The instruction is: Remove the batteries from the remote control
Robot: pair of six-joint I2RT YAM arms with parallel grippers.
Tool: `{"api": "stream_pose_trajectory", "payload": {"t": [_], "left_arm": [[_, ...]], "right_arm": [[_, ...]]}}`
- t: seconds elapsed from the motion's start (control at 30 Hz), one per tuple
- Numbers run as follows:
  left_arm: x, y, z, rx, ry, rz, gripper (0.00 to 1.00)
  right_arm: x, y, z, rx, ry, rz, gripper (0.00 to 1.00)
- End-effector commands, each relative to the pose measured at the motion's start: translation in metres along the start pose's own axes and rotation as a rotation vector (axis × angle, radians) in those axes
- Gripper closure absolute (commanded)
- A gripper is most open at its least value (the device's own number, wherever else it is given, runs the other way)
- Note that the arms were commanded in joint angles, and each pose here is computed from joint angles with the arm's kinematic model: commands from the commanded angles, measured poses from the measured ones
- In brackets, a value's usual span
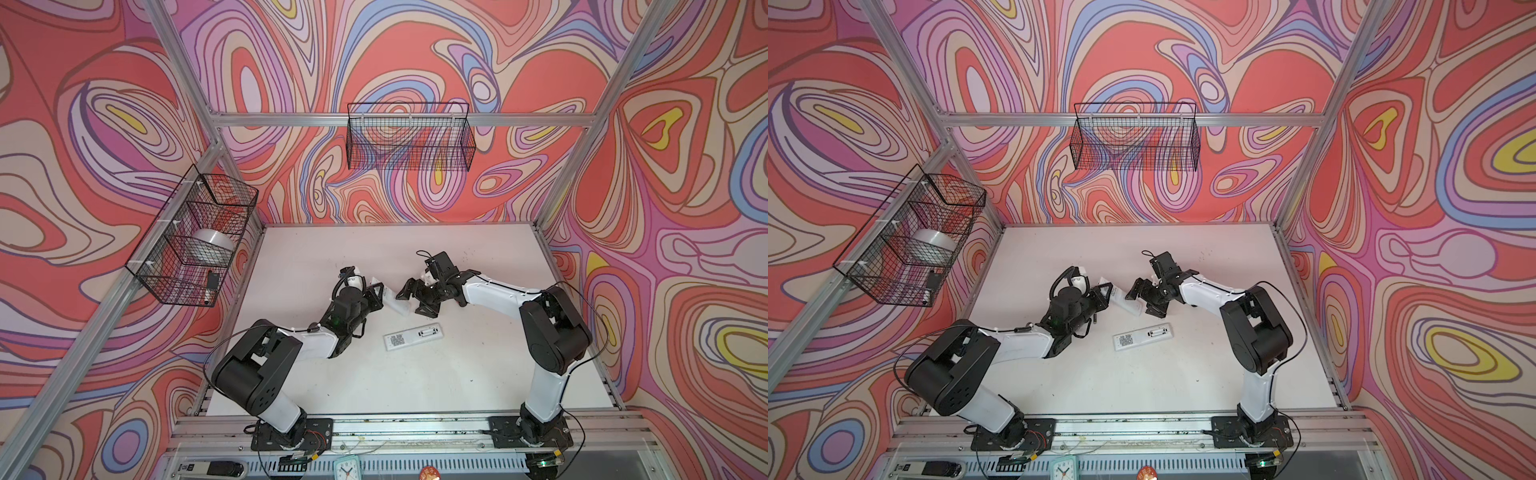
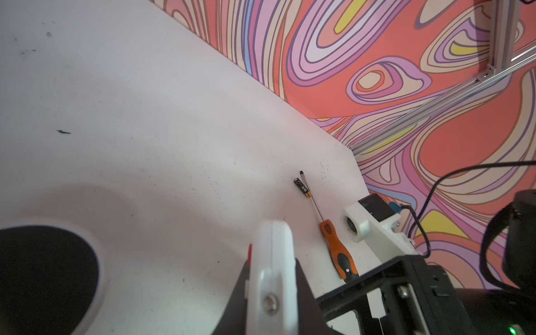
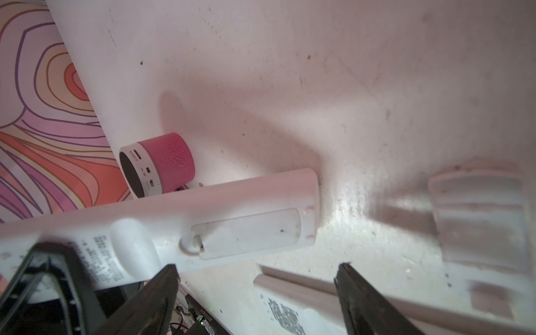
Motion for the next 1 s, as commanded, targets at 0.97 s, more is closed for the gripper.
{"api": "stream_pose_trajectory", "payload": {"t": [0.97], "left_arm": [[-0.002,-0.007,-0.003,-0.034,0.014,-0.02,1.0]], "right_arm": [[0.002,-0.013,-0.033,-0.101,0.028,0.029,0.14]]}}
Point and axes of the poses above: each gripper's point midway between its finger pads, its own z axis back along the fingers, its own y axis along the line the jaws close on, x = y × z, the point moved 2 cm from there along z, back along the fingers, and after that the axes turned 14 degrees about -z, right-handed, at the moved point
